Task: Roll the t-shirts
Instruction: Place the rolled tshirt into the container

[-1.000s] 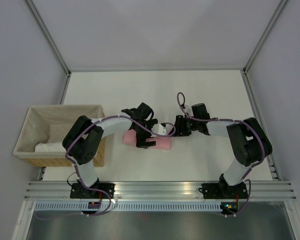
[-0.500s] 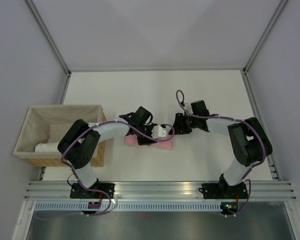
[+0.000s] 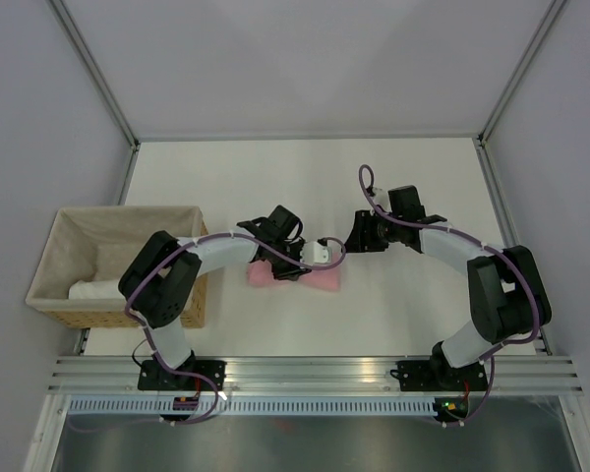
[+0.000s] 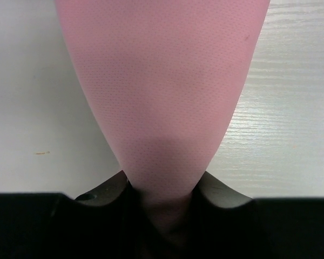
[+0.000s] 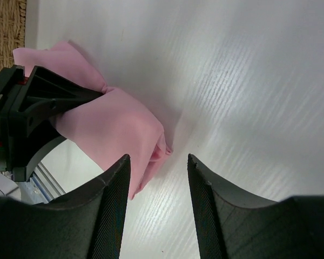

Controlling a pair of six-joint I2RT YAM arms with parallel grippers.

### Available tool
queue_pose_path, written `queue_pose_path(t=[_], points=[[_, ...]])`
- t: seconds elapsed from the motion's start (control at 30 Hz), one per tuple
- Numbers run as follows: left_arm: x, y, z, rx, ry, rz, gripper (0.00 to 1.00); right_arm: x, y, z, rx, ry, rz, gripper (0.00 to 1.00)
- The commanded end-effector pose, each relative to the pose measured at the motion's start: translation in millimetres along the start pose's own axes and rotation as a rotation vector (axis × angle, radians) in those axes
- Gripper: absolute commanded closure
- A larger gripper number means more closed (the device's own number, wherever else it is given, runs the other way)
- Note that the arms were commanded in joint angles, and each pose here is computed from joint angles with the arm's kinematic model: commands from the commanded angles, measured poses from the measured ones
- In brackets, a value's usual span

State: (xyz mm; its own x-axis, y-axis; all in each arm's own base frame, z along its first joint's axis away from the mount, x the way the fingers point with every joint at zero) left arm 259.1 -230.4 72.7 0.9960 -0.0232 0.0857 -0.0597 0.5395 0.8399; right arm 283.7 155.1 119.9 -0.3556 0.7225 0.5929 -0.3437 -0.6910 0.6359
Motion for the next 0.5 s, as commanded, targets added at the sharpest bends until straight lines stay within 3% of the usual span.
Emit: queue_pose_path(t=[0.0,0.47], points=[[-16.2,-1.6,-35.9,0.155,0.203,-0.075,0.98,0.3,10.6,10.4,-0.035,0.028,-0.021,0.47],[47.5,56.9,-22.7,0.061,0.333,0.102,0.98,-4.7,13.7,13.5,-0.047,0.031,-0.041,0.47]])
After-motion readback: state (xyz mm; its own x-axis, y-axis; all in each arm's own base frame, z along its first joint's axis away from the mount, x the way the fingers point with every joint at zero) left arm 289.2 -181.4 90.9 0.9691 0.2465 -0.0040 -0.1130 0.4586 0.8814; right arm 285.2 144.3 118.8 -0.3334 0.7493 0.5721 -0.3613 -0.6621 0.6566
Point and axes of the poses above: each gripper's point midway between its finger pads, its own y axis back along the fingers, its own x axis along the line the jaws close on, z = x × y, the point moved 7 cm from there along y, back along the fingers
